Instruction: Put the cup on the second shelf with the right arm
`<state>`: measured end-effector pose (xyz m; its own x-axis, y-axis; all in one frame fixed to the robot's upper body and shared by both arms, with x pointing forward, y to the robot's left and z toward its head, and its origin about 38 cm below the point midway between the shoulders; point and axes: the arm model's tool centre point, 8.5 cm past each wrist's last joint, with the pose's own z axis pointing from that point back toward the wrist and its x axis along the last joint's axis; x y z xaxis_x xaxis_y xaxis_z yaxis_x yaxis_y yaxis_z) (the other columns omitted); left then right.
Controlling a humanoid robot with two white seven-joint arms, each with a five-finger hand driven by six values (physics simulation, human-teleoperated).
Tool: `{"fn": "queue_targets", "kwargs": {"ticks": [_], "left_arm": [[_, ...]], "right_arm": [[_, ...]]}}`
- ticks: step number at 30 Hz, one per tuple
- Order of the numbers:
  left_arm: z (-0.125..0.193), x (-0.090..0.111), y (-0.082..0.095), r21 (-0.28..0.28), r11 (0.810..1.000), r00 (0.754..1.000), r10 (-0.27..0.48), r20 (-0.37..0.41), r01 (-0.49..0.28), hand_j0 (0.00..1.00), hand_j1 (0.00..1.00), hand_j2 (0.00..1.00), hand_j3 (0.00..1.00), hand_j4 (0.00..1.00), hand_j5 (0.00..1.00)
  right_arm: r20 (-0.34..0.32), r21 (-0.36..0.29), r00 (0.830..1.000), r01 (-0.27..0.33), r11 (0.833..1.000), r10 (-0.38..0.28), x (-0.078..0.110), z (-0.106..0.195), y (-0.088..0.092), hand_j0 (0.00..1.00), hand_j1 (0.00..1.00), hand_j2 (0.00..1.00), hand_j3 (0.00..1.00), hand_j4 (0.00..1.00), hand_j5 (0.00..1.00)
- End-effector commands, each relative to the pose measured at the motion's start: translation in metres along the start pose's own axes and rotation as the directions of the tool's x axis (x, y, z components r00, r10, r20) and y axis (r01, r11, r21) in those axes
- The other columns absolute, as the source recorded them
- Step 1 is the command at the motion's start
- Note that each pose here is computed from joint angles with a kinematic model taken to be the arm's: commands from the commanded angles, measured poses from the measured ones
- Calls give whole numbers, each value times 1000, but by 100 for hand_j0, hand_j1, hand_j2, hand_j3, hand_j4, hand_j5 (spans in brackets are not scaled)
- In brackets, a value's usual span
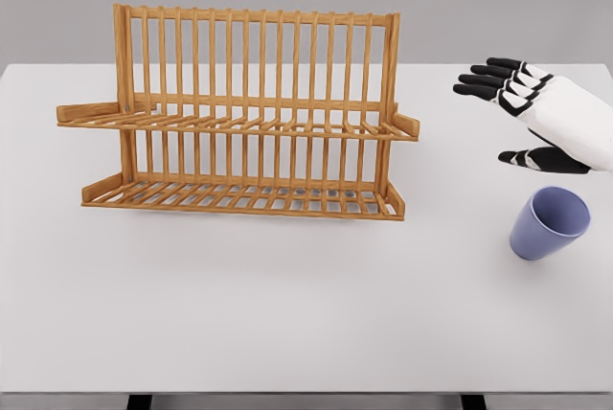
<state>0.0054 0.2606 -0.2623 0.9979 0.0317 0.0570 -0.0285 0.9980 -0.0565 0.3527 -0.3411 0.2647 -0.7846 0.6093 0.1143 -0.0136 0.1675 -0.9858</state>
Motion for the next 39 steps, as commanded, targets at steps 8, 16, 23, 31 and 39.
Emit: {"fn": "queue_targets", "kwargs": {"ticks": [8, 16, 23, 31, 39], "left_arm": [[0, 0, 0, 0, 1000, 1000, 0, 1, 0, 100, 100, 100, 100, 100, 100], [0, 0, 0, 0, 1000, 1000, 0, 1, 0, 100, 100, 100, 100, 100, 100], [0, 0, 0, 0, 1000, 1000, 0, 1, 0, 100, 100, 100, 100, 100, 100], [0, 0, 0, 0, 1000, 1000, 0, -1, 0, 100, 100, 100, 100, 100, 100], [0, 0, 0, 0, 1000, 1000, 0, -1, 0, 100, 100, 100, 100, 100, 100]], "right_arm": [[16, -39, 973, 230, 972, -229, -3, 11, -21, 100, 100, 100, 100, 100, 100], [-29, 89, 924, 382, 920, -381, -2, 47, -1, 100, 100, 100, 100, 100, 100], [-35, 15, 831, 556, 831, -555, -1, 74, 3, 100, 100, 100, 100, 100, 100], [-25, 4, 705, 709, 705, -709, -5, 97, 6, 100, 100, 100, 100, 100, 100], [-56, -69, 617, 782, 619, -785, -13, 117, 23, 100, 100, 100, 100, 100, 100]]}}
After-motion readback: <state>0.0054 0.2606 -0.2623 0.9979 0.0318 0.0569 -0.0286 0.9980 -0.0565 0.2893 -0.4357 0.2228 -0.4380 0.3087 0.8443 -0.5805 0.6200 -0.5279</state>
